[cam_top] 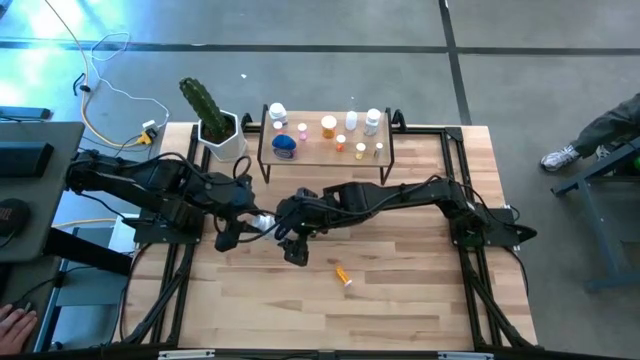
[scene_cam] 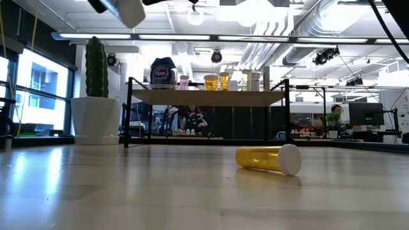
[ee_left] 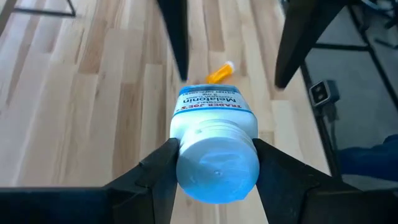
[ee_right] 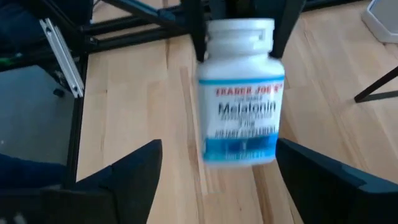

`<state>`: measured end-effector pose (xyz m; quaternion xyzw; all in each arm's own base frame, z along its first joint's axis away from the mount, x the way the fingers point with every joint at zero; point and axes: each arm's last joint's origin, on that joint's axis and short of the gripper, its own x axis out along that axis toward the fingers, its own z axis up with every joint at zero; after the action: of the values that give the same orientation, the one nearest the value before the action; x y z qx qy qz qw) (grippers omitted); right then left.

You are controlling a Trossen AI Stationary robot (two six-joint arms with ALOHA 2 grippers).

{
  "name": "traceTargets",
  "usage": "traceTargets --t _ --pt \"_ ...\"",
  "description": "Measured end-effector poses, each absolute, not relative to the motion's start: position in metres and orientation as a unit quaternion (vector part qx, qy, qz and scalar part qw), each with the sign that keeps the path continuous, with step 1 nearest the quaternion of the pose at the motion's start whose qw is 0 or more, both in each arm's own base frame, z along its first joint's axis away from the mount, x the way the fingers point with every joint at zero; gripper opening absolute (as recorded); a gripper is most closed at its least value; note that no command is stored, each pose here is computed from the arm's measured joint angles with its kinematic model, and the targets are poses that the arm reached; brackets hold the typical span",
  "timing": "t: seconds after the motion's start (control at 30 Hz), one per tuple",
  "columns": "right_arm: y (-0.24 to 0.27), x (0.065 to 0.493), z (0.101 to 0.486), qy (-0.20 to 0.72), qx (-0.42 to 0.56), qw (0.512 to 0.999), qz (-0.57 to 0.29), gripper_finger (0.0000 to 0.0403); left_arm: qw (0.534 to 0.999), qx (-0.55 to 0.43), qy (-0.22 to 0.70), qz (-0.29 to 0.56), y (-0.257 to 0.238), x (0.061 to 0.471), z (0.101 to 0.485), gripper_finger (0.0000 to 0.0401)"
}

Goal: Pick and place medicine bottles onto shelf by color
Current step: Put the white large pill bottle on the shelf

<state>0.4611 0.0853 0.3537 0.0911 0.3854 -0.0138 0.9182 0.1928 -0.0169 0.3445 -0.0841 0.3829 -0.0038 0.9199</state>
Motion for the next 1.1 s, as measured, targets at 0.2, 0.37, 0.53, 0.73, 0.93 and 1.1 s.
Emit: traceTargets --t 0.2,0.37,0.53,0.73,0.93,1.1 --pt "0.074 0.454 0.362 0.391 0.079 0.917 -0.017 0.0305 0.91 -0.084 0.405 0.021 -0.015 0.189 0.341 0.0169" --pt "0.066 0.443 0.379 0.378 0.052 0.924 -0.01 0.0305 0.903 -0.096 0.418 0.037 -0.015 0.187 0.339 0.0168" --pt "0.059 0.422 0.403 0.372 0.019 0.928 -0.01 0.0304 0.902 -0.101 0.419 0.044 -0.015 0.187 0.339 0.0168" --pt "0.045 0.393 0.426 0.378 -0.004 0.925 -0.02 0.0304 0.9 -0.111 0.416 0.071 -0.013 0.186 0.338 0.0168" --pt "0.035 0.361 0.448 0.383 -0.042 0.922 -0.036 0.0304 0.904 -0.113 0.404 0.084 -0.014 0.189 0.35 0.0168" --pt "0.027 0.337 0.464 0.383 -0.06 0.921 -0.039 0.0304 0.91 -0.092 0.396 0.085 -0.021 0.202 0.363 0.0168"
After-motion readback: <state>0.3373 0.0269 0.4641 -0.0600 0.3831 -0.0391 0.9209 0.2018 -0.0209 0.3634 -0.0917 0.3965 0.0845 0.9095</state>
